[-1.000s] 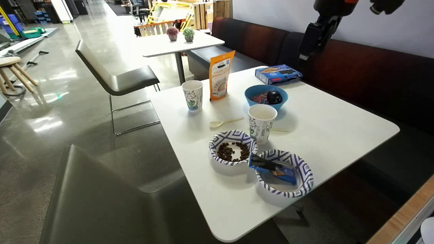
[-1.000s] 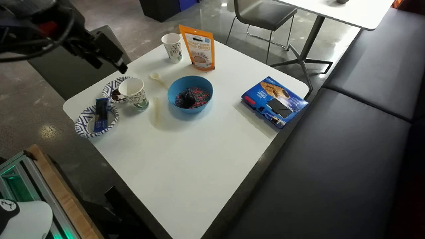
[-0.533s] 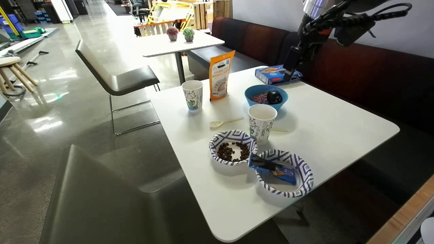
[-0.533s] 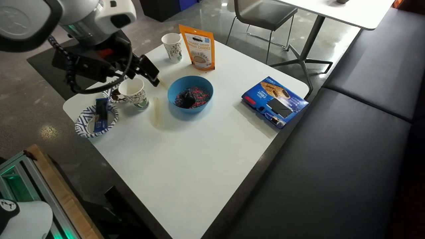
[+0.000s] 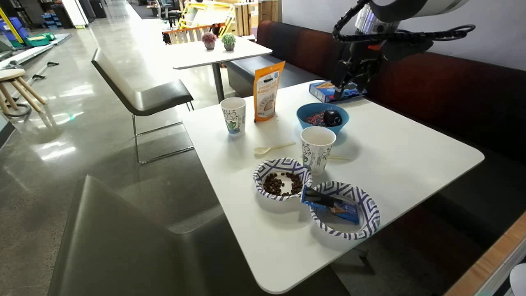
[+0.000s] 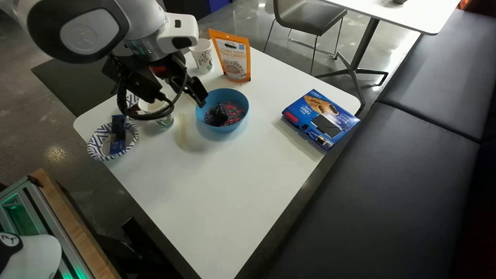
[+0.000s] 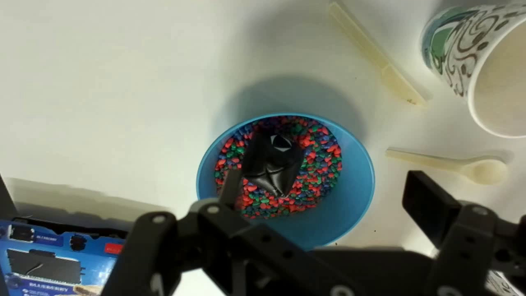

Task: Remove the black object from the blue bowl

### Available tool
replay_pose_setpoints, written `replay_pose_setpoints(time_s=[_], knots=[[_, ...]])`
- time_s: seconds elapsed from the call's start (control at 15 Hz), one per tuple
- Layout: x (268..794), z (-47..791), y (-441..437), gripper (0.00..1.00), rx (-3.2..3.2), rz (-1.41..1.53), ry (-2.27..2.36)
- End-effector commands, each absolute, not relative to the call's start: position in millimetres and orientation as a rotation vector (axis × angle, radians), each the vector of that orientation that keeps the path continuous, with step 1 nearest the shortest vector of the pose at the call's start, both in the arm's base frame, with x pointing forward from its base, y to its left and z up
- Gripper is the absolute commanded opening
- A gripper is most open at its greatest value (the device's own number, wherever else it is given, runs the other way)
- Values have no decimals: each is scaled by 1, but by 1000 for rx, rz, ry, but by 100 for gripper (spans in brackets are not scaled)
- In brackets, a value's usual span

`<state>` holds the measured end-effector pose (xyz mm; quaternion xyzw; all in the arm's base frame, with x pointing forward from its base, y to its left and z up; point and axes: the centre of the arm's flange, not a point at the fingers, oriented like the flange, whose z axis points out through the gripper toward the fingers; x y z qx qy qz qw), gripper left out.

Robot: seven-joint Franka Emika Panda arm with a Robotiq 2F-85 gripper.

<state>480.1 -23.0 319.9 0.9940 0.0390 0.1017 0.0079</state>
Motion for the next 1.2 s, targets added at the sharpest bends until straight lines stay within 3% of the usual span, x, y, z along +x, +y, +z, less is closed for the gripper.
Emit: replay_pose_setpoints(time_s=[0.0,1.13], knots=[[481,320,-23,100,3108,318,119],[545,269,-30,100,3062,267,225]])
